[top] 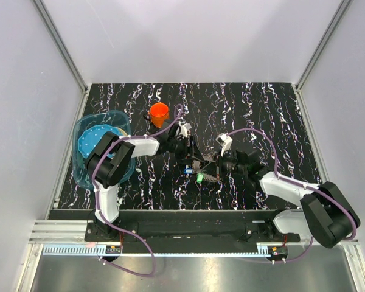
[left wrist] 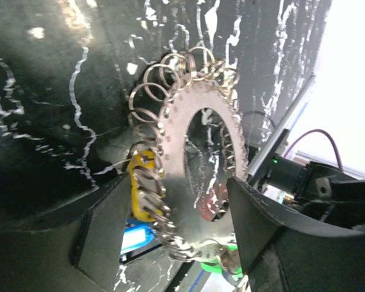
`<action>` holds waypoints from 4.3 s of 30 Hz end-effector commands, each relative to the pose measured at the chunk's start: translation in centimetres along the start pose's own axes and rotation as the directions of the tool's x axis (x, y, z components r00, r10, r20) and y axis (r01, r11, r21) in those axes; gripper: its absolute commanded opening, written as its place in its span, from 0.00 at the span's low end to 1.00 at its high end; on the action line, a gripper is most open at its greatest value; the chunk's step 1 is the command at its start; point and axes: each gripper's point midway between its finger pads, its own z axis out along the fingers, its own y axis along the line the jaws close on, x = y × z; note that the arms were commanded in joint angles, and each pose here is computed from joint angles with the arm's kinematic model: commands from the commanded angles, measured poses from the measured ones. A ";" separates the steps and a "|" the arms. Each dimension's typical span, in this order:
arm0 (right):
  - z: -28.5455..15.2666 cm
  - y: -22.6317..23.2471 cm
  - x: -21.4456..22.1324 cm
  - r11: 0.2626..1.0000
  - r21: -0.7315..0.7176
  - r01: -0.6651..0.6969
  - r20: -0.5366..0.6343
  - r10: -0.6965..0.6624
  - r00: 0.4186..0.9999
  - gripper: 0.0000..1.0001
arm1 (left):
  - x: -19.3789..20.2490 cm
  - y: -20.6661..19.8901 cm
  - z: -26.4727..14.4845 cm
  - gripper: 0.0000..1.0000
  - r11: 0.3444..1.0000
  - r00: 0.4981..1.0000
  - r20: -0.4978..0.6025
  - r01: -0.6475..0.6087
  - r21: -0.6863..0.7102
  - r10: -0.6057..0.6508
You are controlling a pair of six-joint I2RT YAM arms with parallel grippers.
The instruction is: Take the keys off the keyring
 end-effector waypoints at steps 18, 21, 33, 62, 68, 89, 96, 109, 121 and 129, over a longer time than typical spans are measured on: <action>0.0 -0.4 -2.5 0.994 0.101 -0.047 -0.020 0.049 0.999 0.37 | 0.9 -4.0 1.4 0.00 0.987 0.997 -0.050 -0.053 0.151 0.061; -0.9 0.0 -4.6 0.983 0.167 -0.079 0.018 0.077 0.997 0.56 | 0.4 -5.6 0.5 0.00 0.973 0.994 -0.013 -0.101 0.208 0.105; -5.5 2.4 -14.3 0.954 0.220 -0.201 0.408 0.097 0.908 0.85 | -5.9 -10.4 -6.7 0.00 0.908 0.930 0.292 -0.308 0.286 0.223; -3.8 7.9 -18.9 0.982 -0.144 -0.118 0.519 0.177 0.837 0.88 | -4.9 -17.2 -22.5 0.00 0.729 0.712 0.625 -0.606 0.319 0.318; -3.6 10.4 -19.7 0.965 -0.261 -0.024 0.505 0.158 0.848 0.42 | -3.4 -18.1 -23.3 0.00 0.687 0.718 0.631 -0.618 0.383 0.294; -8.0 18.2 -20.2 0.842 -0.424 0.334 0.539 -0.062 0.840 0.00 | 2.2 -17.6 -26.1 0.81 0.588 0.618 0.614 -0.755 0.290 0.491; -7.4 18.4 -19.5 0.820 -0.459 0.341 0.501 -0.078 0.862 0.00 | 4.3 -18.1 -23.6 0.80 0.597 0.619 0.544 -0.763 0.247 0.566; -6.3 16.7 -18.7 0.875 -0.385 0.292 0.423 -0.114 0.899 0.08 | 3.5 -18.9 -23.2 0.00 0.654 0.690 0.538 -0.694 0.300 0.485; -8.0 12.6 -15.3 0.939 -0.160 0.304 0.490 -0.192 0.850 0.68 | -0.2 -18.2 -25.1 0.00 0.798 0.632 0.707 -0.581 0.161 0.317; -6.3 8.6 -12.2 0.932 -0.037 0.360 0.470 -0.302 0.829 0.69 | -1.0 -18.4 -26.7 0.00 0.815 0.559 0.798 -0.557 0.158 0.227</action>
